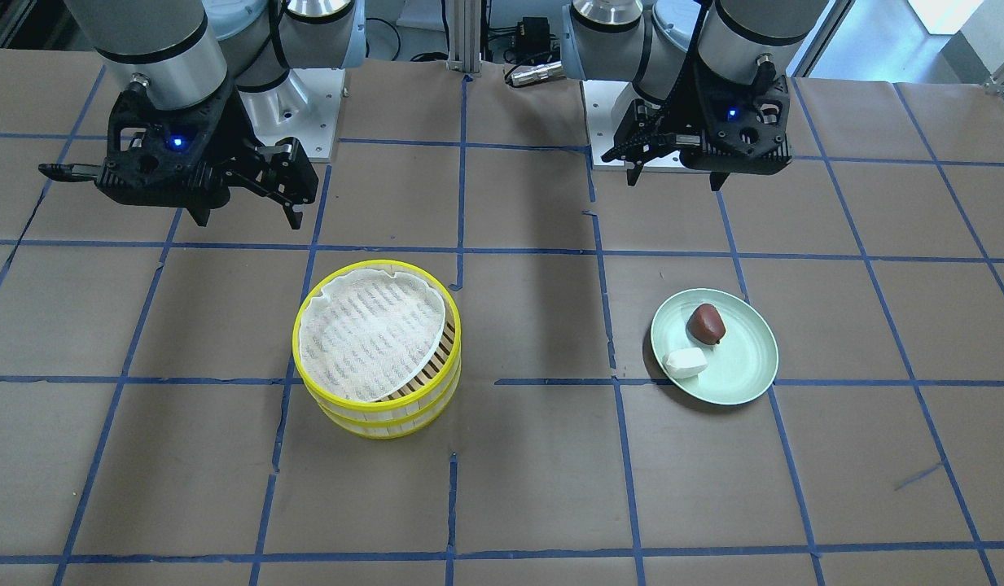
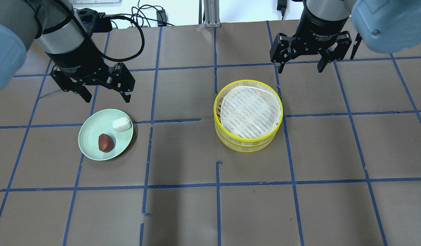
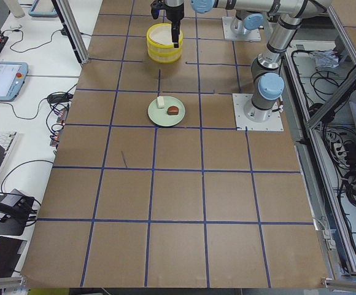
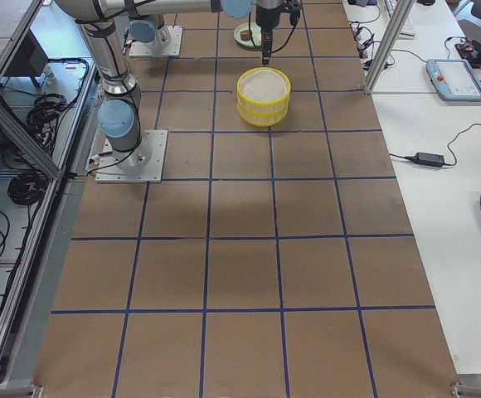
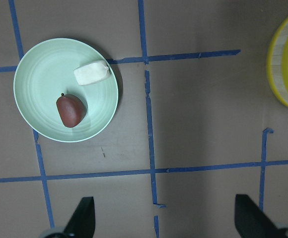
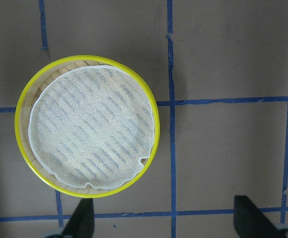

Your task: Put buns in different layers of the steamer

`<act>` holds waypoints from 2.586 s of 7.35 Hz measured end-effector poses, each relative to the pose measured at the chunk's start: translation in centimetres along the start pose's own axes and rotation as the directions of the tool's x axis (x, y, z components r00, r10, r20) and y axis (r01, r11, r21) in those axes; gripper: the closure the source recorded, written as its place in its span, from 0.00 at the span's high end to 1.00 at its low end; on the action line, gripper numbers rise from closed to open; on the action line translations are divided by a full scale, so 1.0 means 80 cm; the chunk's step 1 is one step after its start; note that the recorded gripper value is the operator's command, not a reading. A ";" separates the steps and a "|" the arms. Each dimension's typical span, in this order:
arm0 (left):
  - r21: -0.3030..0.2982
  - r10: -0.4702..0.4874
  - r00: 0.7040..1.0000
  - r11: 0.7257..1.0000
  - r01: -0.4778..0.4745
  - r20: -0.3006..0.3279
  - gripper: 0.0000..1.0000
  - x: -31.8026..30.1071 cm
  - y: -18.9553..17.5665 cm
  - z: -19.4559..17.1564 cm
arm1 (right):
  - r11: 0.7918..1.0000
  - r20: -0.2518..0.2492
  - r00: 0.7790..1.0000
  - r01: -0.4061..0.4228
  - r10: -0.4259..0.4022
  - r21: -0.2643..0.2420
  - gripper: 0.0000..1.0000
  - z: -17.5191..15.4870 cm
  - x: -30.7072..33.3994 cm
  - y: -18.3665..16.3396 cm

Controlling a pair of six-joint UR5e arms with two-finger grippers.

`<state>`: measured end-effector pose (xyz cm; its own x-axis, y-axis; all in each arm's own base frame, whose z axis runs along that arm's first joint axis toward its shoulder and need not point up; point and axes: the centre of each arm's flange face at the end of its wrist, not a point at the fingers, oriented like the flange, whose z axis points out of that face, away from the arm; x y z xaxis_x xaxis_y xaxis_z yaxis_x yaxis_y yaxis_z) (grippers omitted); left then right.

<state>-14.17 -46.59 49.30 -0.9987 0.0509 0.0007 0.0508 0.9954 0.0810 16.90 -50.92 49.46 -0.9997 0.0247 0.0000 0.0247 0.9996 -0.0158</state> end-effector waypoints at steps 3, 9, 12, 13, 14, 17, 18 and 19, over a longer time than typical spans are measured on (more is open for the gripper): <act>0.000 -0.007 1.000 1.000 0.007 -0.009 1.00 0.001 0.000 0.001 | 1.000 0.000 1.000 0.000 0.000 -0.002 1.00 0.002 0.000 0.001; -0.004 -0.013 1.000 1.000 0.013 -0.013 1.00 0.002 -0.004 0.005 | 1.000 -0.007 1.000 0.009 -0.009 -0.004 1.00 0.101 -0.003 -0.021; -0.015 -0.013 1.000 1.000 0.013 -0.007 1.00 0.002 -0.007 0.013 | 1.000 -0.034 0.999 0.023 -0.024 -0.009 0.93 0.213 0.001 -0.027; -0.017 -0.013 1.000 1.000 0.013 -0.006 1.00 0.001 -0.008 0.015 | 1.000 -0.033 0.999 0.026 -0.026 -0.005 0.85 0.239 0.001 -0.026; -0.019 -0.013 1.000 1.000 0.013 -0.005 1.00 0.001 -0.008 0.016 | 0.999 -0.029 0.999 0.039 -0.039 -0.004 0.80 0.253 0.001 -0.025; -0.023 -0.013 1.000 1.000 0.013 -0.004 1.00 0.001 -0.008 0.018 | 0.997 -0.026 0.997 0.069 -0.070 -0.028 0.13 0.272 0.002 -0.017; -0.024 -0.013 1.000 1.000 0.013 -0.003 1.00 0.001 -0.008 0.018 | 0.996 -0.026 0.996 0.079 -0.080 -0.031 0.08 0.274 0.002 -0.016; -0.025 -0.013 1.000 1.000 0.013 -0.003 1.00 0.001 -0.008 0.019 | 0.996 -0.026 0.996 0.089 -0.090 -0.030 0.07 0.274 0.002 -0.016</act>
<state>-14.29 -47.10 47.77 -0.9993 0.0376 0.0031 0.0378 0.9937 0.1057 16.68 -52.54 27.60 -0.9975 -0.0651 0.0272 -0.0647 0.9978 0.0141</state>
